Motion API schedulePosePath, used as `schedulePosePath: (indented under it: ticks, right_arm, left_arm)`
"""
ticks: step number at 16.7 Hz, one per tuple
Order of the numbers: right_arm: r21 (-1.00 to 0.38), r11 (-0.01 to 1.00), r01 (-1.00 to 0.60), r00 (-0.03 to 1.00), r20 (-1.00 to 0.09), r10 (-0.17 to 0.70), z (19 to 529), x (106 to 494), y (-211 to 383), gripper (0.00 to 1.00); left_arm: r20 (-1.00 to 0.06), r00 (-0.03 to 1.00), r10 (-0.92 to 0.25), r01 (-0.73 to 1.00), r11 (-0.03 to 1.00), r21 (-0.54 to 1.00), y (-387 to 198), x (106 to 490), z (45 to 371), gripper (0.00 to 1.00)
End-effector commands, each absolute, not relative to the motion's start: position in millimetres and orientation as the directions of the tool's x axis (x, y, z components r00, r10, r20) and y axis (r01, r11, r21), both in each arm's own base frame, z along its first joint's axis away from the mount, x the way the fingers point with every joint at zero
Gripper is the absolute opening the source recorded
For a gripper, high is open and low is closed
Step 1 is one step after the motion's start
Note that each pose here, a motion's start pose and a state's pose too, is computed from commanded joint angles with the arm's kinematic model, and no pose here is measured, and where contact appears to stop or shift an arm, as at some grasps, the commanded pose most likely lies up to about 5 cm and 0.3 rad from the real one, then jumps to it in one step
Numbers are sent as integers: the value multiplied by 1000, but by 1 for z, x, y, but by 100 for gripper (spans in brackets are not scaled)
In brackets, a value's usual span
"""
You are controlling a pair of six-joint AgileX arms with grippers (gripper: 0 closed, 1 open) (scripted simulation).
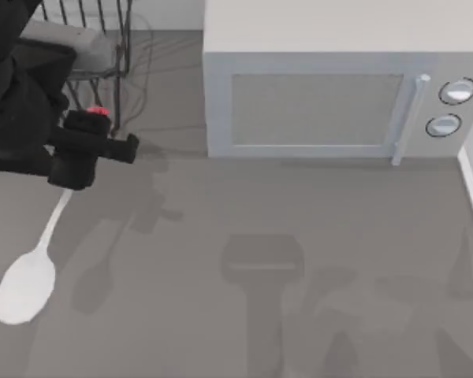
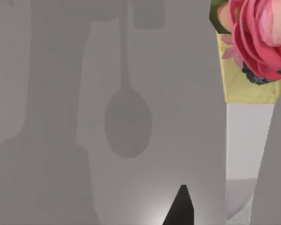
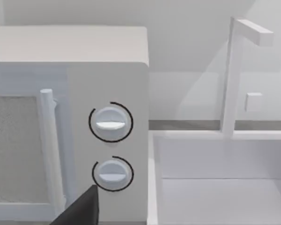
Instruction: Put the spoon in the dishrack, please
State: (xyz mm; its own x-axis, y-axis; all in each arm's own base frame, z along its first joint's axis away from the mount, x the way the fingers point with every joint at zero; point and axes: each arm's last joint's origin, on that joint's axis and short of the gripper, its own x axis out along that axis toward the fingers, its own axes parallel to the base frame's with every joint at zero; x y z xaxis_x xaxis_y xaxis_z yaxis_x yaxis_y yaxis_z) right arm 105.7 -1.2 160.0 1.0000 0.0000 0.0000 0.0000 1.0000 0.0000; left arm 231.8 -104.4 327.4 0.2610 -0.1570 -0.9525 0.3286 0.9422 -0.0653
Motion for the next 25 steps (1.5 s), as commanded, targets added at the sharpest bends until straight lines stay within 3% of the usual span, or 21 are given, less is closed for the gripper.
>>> schedulePosePath:
  ticks: [4,7,10,13,15,21,25]
  right_arm:
    - [0,1000,0,1000,0,0,160,106,-1,100]
    - [0,1000,0,1000,0,0,160,106,-1,100]
    - [0,1000,0,1000,0,0,160,106,-1,100]
    - [0,1000,0,1000,0,0,160,106,-1,100]
    - [0,1000,0,1000,0,0,160,106,-1,100]
    - [0,1000,0,1000,0,0,160,106,-1,100]
    - [0,1000,0,1000,0,0,160,106,-1,100]
  left_arm:
    - [-774,588,-235,236,965,-113,-61,240,349,0]
    - [-534,820,-206,176,979,-108,-25,235,372,0]
    - [-272,954,-126,111,992,-67,5,216,395,0]
    - [-78,996,-51,50,999,-21,23,193,411,0]
    - [-11,1000,-25,25,1000,-3,28,183,417,0]
    - [0,1000,-21,21,1000,1,29,182,419,0]
    - [-5,1000,-25,25,1000,-1,33,217,409,0]
